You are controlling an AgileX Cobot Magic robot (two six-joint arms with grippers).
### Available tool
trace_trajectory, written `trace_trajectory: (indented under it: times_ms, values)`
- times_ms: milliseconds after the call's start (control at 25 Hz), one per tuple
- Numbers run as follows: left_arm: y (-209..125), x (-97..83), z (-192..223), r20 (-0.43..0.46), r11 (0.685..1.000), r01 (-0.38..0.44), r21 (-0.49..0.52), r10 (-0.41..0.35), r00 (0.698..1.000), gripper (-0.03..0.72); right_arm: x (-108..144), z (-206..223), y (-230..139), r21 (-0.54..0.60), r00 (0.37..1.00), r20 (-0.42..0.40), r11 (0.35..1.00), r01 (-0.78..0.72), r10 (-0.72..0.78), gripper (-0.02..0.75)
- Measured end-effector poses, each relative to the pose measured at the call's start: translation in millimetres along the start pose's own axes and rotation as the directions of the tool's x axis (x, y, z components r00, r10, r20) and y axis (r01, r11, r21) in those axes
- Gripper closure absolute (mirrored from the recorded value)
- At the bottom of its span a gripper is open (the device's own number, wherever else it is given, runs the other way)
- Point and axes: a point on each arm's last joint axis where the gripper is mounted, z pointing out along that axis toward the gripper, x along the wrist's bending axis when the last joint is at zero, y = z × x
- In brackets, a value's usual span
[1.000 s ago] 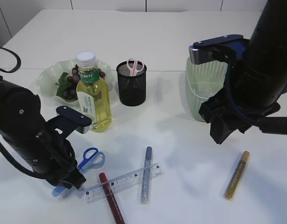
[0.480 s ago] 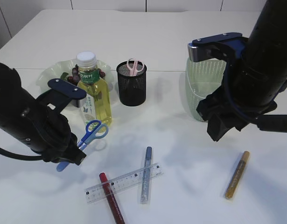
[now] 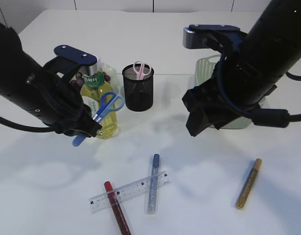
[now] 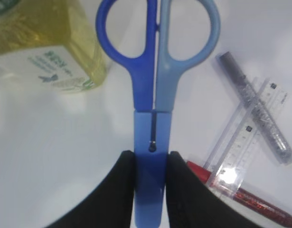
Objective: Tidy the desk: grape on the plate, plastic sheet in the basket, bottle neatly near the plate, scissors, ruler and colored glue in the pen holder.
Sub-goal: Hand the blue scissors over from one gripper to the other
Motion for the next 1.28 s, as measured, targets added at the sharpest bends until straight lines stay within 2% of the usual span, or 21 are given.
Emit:
trace_trajectory:
  times_ms: [200,520,1040,1280]
  values:
    - [17,-13.2,-10,0.018,0.998,-0.034,-0.05,0.035,0.999,0.545,7,-1,12,-0.129,0.996,-0.084,0.991,-0.027,0.017,0.297]
    - [21,-33.8,-20,0.048,0.993,-0.08,-0.082,0.084,0.995,0.545,11,-4,26,-0.283,0.988,-0.146,0.954,-0.096,0.056,0.297]
    - [25,-39.7,-39,0.077,0.987,-0.056,-0.149,0.068,0.995,0.546,18,-11,40,-0.387,0.941,-0.297,0.881,-0.273,0.161,0.297]
    - [26,-39.8,-48,0.081,0.983,-0.049,-0.178,0.064,0.995,0.546,19,-7,46,-0.395,0.908,-0.363,0.848,-0.355,0.211,0.297]
